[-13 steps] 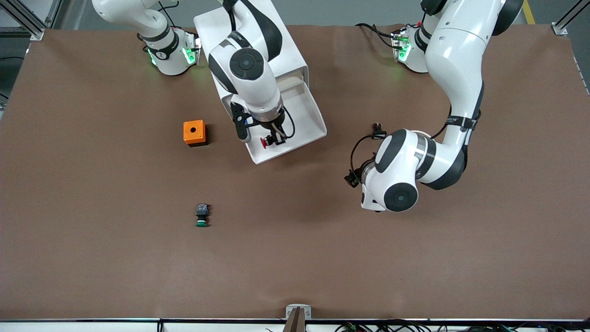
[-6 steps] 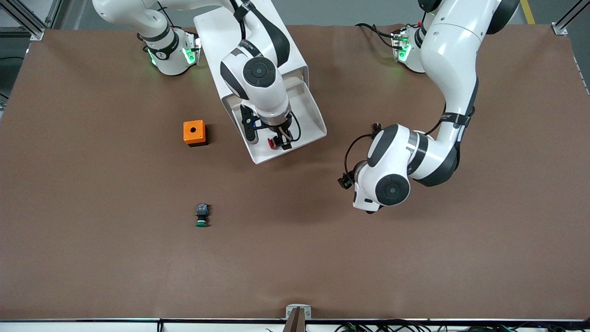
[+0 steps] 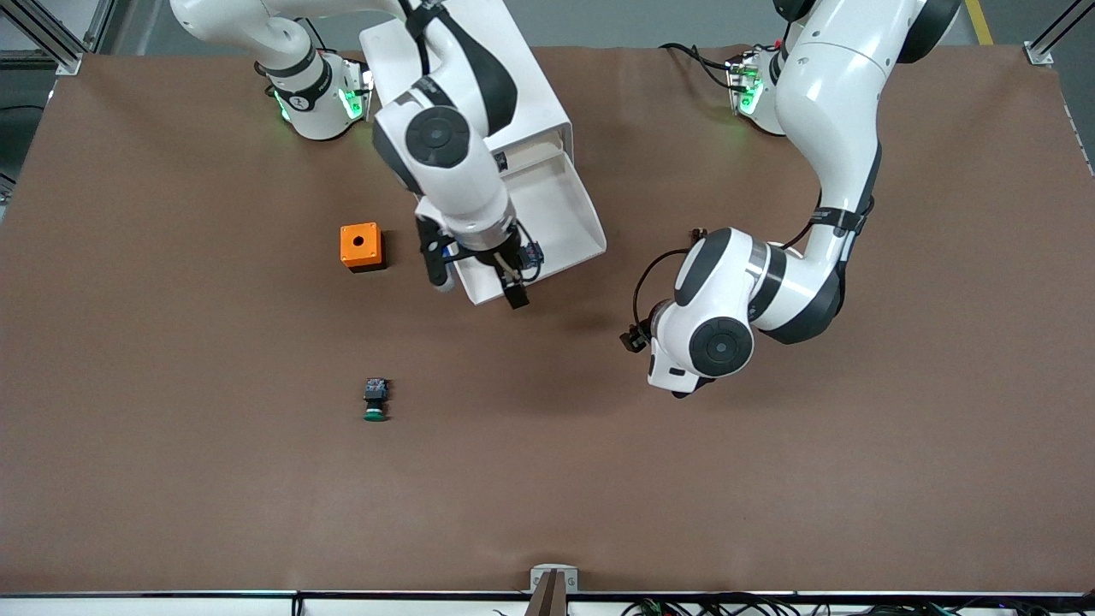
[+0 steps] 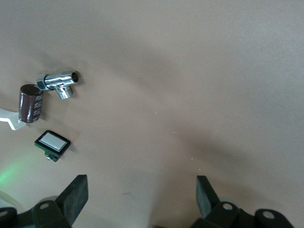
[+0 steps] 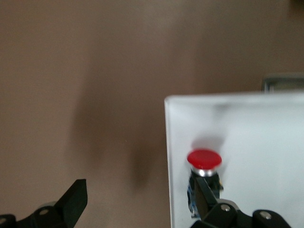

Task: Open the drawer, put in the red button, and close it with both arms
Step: 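Withdraw the right gripper while the left gripper moves to the drawer front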

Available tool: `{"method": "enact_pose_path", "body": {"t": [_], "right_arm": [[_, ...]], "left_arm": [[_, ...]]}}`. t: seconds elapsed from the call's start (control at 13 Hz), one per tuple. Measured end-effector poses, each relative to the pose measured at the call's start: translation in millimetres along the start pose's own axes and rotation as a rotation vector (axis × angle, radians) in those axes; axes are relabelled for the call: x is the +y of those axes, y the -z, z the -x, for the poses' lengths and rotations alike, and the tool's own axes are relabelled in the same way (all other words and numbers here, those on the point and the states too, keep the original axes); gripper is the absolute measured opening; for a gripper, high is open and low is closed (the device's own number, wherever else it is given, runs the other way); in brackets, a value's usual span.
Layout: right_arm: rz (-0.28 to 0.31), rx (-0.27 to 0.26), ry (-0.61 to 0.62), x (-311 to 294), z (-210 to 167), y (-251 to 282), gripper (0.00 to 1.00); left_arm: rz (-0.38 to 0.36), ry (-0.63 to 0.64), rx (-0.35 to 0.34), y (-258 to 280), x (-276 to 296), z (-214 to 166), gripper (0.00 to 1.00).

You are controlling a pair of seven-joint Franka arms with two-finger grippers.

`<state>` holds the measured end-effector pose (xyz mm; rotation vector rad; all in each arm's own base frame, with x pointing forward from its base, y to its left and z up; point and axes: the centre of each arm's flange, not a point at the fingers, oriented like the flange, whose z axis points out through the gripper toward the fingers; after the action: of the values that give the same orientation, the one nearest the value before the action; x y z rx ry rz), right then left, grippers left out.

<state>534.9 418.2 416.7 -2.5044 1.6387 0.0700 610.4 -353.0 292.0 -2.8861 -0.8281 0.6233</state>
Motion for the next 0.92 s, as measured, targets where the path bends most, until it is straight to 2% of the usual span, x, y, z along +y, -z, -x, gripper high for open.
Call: {"method": "enact_pose_path", "body": {"t": [0.31,0.54,0.77,0.92], "right_arm": [[-0.002,0.016,0.250,-15,-104,59,1.00],[-0.005,0.030,0.323,-8,-200,93,1.00],[-0.014,0.044,0.342,5,-273,118,1.00],[0.000,0.046,0.462,20,-319,132,1.00]], "left_arm": [[0.040,-0.028,0.036,-1,16,15,1.00],[0.070,-0.068,0.068,-6,35,38,1.00],[0.070,-0.127,0.088,-19,56,76,1.00],[0.061,-0.154,0.092,-27,65,94,1.00]]}}
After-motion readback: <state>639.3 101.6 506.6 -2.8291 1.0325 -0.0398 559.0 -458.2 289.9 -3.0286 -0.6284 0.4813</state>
